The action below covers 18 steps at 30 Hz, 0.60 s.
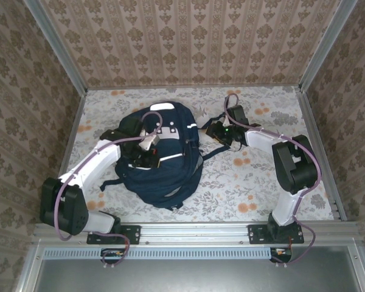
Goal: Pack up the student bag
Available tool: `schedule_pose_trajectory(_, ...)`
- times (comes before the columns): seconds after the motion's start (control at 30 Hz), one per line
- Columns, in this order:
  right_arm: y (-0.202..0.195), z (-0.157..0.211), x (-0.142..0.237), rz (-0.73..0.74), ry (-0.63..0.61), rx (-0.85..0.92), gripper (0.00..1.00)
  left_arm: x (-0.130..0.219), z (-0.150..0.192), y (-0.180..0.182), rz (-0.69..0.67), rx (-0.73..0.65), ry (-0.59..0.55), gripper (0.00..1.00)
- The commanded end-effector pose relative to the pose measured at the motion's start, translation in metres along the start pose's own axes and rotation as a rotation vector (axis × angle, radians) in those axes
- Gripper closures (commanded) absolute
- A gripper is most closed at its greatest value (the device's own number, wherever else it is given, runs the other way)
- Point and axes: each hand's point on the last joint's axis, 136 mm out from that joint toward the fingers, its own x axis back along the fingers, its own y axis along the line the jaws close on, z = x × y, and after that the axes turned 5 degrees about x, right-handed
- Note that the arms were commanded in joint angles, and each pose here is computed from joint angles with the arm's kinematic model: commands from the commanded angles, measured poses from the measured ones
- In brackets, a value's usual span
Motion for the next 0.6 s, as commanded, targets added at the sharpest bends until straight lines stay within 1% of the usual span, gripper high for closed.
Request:
schedule_pose_trajectory(0.0, 0.015, 0.006, 0.013, 0.034, 0.013, 0.132, 0.62, 0.016, -0.001, 0.011, -0.056, 0.072, -0.032, 0.98)
schedule_pose_trajectory(0.1, 0.016, 0.007, 0.014, 0.035, 0.018, 0.133, 0.64, 0.018, -0.003, -0.006, -0.002, 0.031, -0.028, 0.97)
schedule_pose_trajectory(0.17, 0.014, 0.007, 0.015, 0.044, 0.012, 0.135, 0.65, 0.018, -0.003, -0.021, 0.046, -0.013, -0.014, 0.99)
schedule_pose_trajectory(0.27, 0.008, 0.009, 0.012, 0.063, 0.017, 0.129, 0.65, 0.023, -0.002, -0.027, 0.055, -0.028, -0.015, 1.00)
schedule_pose_trajectory(0.37, -0.003, 0.010, 0.005, 0.087, 0.029, 0.100, 0.62, 0.034, -0.004, -0.026, 0.043, -0.034, -0.050, 1.00)
schedule_pose_trajectory(0.43, -0.007, 0.009, 0.001, 0.064, 0.038, 0.048, 0.61, 0.041, -0.005, -0.024, 0.045, -0.025, -0.076, 1.00)
schedule_pose_trajectory(0.5, -0.006, 0.007, -0.004, 0.011, 0.055, -0.032, 0.60, 0.045, -0.004, -0.022, 0.050, -0.016, -0.090, 1.00)
schedule_pose_trajectory(0.57, -0.004, 0.007, -0.011, -0.055, 0.083, -0.169, 0.59, 0.044, -0.004, -0.019, 0.055, -0.007, -0.093, 1.00)
